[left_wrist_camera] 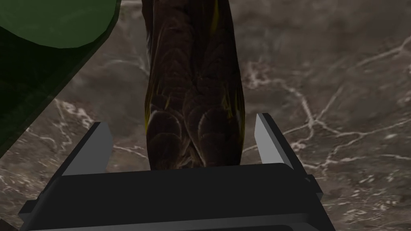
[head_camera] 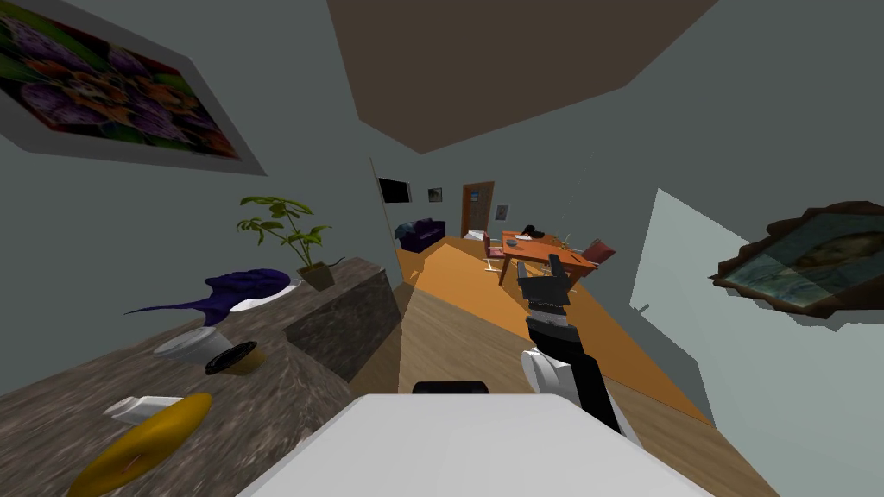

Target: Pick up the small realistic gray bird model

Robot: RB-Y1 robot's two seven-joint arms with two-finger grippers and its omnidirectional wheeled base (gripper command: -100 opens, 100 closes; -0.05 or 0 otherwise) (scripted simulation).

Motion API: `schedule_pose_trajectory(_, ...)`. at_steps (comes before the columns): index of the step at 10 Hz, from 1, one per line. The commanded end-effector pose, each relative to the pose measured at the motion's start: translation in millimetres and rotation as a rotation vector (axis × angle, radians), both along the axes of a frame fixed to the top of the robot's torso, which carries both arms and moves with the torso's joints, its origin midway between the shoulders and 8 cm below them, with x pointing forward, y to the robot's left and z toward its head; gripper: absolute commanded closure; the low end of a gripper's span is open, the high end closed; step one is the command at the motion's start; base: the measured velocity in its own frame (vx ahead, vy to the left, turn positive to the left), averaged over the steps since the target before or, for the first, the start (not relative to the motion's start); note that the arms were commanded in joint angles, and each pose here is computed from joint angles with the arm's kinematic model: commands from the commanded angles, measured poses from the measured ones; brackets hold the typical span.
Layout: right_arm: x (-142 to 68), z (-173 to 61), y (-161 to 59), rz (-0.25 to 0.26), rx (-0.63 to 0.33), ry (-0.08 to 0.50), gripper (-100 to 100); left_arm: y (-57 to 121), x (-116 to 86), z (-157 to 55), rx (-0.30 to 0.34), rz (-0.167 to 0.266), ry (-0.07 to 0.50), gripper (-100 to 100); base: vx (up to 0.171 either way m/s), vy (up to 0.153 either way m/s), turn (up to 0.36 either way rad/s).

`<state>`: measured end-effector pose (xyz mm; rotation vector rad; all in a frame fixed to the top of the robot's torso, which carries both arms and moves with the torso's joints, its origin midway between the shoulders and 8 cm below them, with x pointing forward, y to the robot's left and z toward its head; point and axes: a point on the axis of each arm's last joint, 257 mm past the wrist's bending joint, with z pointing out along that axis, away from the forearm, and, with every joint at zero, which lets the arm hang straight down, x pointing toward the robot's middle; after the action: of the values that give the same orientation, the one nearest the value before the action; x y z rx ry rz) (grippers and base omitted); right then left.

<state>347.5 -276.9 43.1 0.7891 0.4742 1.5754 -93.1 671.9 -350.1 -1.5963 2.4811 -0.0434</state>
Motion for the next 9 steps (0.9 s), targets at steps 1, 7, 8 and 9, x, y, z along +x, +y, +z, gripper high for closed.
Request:
schedule_pose_trajectory(1,0.0,0.0,0.0,0.000,0.000,0.000,0,0.0,0.0,0.0,0.000,0.000,0.000,100,0.000,0.000,0.000)
schedule_pose_trajectory(7,0.0,0.0,0.0,0.000,0.000,0.000,0,5.4,8.0,9.2,0.003,-0.004,-0.001,100,-0.005,-0.005,0.006)
schedule_pose_trajectory(8,0.0,0.0,0.0,0.000,0.000,0.000,0,8.3,12.2,15.0,0.004,-0.007,-0.001,100,-0.044,-0.041,0.035)
schedule_pose_trajectory(9,0.0,0.0,0.0,0.000,0.000,0.000,0,11.0,16.4,20.7,0.005,-0.009,-0.001,100,-0.046,-0.044,0.031)
